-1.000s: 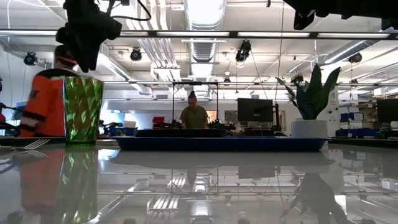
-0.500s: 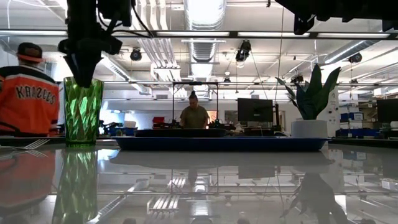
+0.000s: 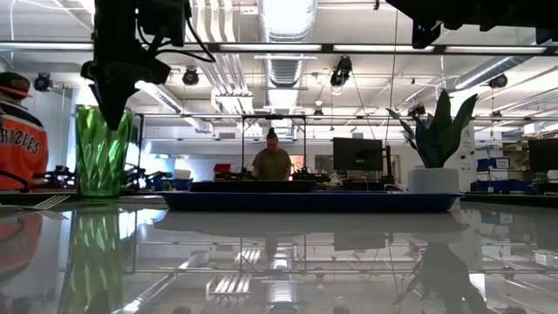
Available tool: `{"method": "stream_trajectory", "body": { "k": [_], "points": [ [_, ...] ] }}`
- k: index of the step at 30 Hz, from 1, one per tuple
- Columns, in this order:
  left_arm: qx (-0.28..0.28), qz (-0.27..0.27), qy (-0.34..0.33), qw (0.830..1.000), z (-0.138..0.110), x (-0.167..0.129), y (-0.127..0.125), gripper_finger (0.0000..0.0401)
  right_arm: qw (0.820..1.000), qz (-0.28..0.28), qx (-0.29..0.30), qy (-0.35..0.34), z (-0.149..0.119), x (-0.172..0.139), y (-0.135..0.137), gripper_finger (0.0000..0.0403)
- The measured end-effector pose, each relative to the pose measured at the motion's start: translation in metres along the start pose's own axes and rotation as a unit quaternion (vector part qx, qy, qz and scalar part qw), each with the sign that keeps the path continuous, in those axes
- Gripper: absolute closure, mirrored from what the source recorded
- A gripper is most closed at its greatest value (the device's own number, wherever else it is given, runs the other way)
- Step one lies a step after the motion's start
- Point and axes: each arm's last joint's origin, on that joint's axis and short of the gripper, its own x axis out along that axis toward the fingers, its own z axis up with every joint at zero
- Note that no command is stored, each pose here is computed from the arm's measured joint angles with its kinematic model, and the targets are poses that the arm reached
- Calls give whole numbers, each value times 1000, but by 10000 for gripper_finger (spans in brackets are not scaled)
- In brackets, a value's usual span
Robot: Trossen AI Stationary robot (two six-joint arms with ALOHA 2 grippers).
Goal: Pick and place plate/cup/fork/spoon on tray
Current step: Put the green cup on the blue tray to the top right of the black plate
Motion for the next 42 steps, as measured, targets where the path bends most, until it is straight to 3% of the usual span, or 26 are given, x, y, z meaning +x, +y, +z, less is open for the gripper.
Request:
{"method": "stream_trajectory", "body": {
  "k": [6, 13, 20, 28, 35, 42],
  "points": [
    [1, -3, -8, 1000, 1, -14, 2, 400, 1000, 0, -3, 0, 0, 0, 0, 394],
    [1, -60, -96, 994, 17, -54, -9, 400, 1000, -1, -8, -7, 3, -2, -1, 394],
    [62, -175, -226, 956, 53, -91, -45, 401, 999, -14, -23, -45, 17, -11, -6, 394],
    [145, -217, -302, 917, 99, -101, -81, 401, 998, -15, -14, -53, 25, -28, -8, 394],
    [210, -202, -335, 896, 129, -104, -102, 401, 997, -15, 11, -69, 33, -44, -11, 394],
    [231, -187, -377, 877, 164, -92, -117, 401, 997, -15, 21, -79, 36, -50, -12, 394]
  ]
}}
